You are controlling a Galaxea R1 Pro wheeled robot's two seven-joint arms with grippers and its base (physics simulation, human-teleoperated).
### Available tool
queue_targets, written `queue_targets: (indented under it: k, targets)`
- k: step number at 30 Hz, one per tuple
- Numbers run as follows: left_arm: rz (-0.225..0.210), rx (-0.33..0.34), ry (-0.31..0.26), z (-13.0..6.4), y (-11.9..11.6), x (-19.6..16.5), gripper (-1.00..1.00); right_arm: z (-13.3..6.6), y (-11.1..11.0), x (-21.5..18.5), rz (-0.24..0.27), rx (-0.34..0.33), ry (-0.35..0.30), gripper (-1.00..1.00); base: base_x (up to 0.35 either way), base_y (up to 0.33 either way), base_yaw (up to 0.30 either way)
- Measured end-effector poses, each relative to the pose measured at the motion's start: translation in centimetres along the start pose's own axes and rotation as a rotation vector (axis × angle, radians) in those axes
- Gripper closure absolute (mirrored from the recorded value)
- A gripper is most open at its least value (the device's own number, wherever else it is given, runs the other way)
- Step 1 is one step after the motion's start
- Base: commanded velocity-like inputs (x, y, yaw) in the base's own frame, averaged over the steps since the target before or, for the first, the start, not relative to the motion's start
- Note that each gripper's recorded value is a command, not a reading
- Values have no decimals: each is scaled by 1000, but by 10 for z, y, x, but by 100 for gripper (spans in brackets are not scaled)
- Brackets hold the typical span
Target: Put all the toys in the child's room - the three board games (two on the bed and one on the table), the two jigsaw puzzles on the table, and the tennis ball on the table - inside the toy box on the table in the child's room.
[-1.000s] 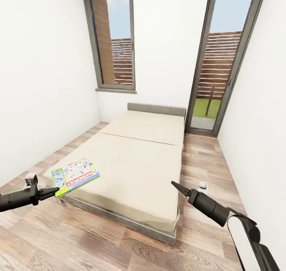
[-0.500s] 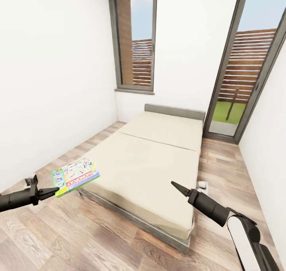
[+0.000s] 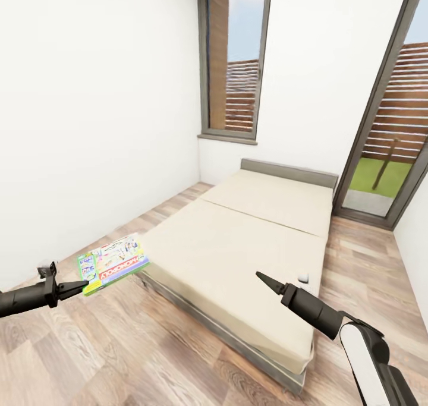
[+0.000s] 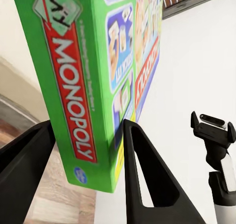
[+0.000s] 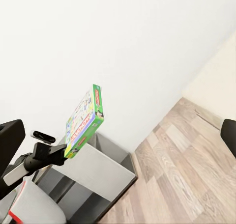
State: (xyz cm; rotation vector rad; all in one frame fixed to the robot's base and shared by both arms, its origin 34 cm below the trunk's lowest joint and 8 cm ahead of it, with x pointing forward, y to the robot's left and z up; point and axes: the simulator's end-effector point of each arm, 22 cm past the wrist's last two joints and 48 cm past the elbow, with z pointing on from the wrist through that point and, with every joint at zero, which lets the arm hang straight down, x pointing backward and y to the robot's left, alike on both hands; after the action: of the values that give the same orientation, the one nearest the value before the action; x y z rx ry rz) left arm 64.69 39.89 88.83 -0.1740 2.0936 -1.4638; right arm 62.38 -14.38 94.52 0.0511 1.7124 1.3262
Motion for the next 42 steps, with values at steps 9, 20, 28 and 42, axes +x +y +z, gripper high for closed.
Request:
queue_targets:
  k: [9, 20, 28, 42]
  targets:
    - [8, 4, -4, -4, -14, -5, 100, 1, 15, -14, -38, -14, -29, -100, 0, 0, 200]
    - [21, 10, -11, -6, -20, -7, 100, 7, 28, -8, -55, -39, -14, -100, 16, 0, 191]
    - [43, 13, -15, -8, -23, -7, 100, 7, 33, -9, -61, -46, -16, -100, 282, 96, 146]
    - [44, 17, -22, -10, -26, -8, 100, 13, 43, -3, -75, -66, 3, -100, 202, 156, 175]
